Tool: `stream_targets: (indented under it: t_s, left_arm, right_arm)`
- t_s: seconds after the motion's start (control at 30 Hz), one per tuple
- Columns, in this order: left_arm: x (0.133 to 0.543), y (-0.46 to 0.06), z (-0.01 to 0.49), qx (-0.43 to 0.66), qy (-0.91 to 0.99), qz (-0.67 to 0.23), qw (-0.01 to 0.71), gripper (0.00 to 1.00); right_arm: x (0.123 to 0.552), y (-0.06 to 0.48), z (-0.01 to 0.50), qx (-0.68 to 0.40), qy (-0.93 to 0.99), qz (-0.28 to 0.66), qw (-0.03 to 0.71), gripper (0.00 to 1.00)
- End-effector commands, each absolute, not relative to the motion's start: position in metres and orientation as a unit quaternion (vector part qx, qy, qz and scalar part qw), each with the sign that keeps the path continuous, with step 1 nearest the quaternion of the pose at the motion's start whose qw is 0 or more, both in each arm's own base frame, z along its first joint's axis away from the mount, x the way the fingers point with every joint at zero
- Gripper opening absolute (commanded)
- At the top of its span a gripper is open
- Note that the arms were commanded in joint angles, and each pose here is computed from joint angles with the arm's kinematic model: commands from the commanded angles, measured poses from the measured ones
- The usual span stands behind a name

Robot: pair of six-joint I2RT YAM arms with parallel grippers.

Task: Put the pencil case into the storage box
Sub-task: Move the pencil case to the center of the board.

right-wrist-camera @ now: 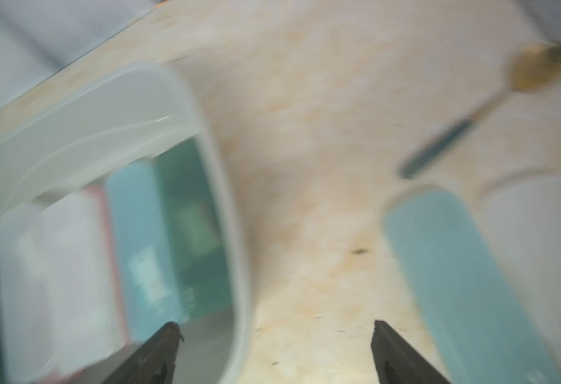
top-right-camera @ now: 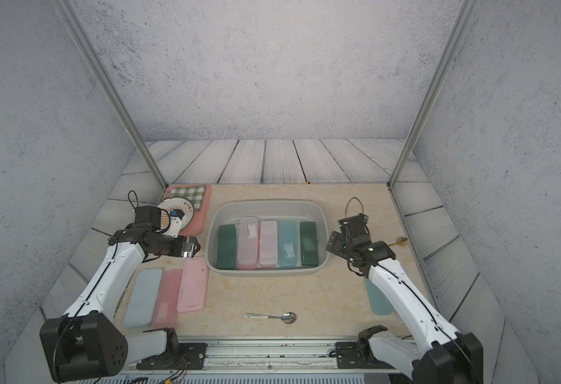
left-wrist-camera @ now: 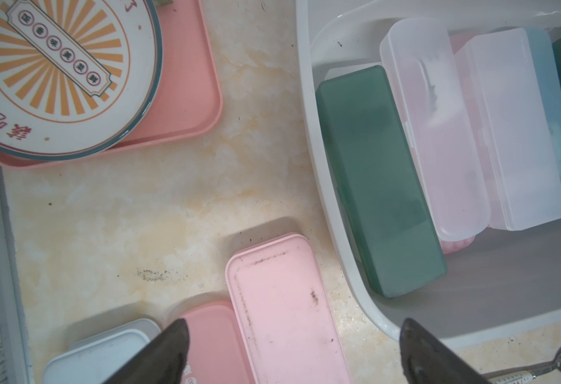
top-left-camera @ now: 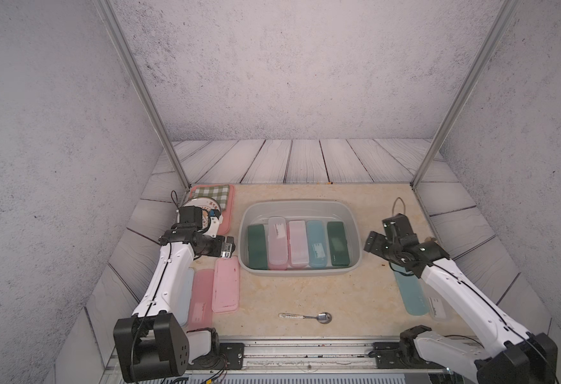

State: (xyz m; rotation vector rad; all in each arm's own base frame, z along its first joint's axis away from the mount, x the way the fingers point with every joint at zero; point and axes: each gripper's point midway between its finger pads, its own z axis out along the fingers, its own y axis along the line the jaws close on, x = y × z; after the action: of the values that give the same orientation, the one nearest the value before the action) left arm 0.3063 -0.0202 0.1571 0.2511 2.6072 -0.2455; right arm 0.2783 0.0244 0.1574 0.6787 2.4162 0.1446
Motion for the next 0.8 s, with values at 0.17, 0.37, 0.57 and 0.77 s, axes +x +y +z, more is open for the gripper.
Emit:
stream_targets:
  t_s: [0.17,0.37,0.57,0.77]
  left_arm:
    - [0.302,-0.021,0.153,0.091,0.961,-0.101,0.241,0.98]
    - [0.302,-0.024,0.152,0.093,0.961,-0.110,0.236,0.98]
    - [0.303,-0.024,0.152,0.093,0.962,-0.112,0.231,0.98]
    - [0.304,-0.024,0.149,0.091,0.963,-0.113,0.227,0.98]
  right_arm:
    - [0.225,-0.064,0.088,0.487,0.857,0.033,0.167,0.96]
    - [0.208,-0.100,0.074,0.535,0.829,-0.040,0.159,0.98]
    - [0.171,-0.143,0.066,0.623,0.765,-0.103,0.130,0.99]
    - [0.158,-0.171,0.043,0.692,0.710,-0.053,0.118,0.99]
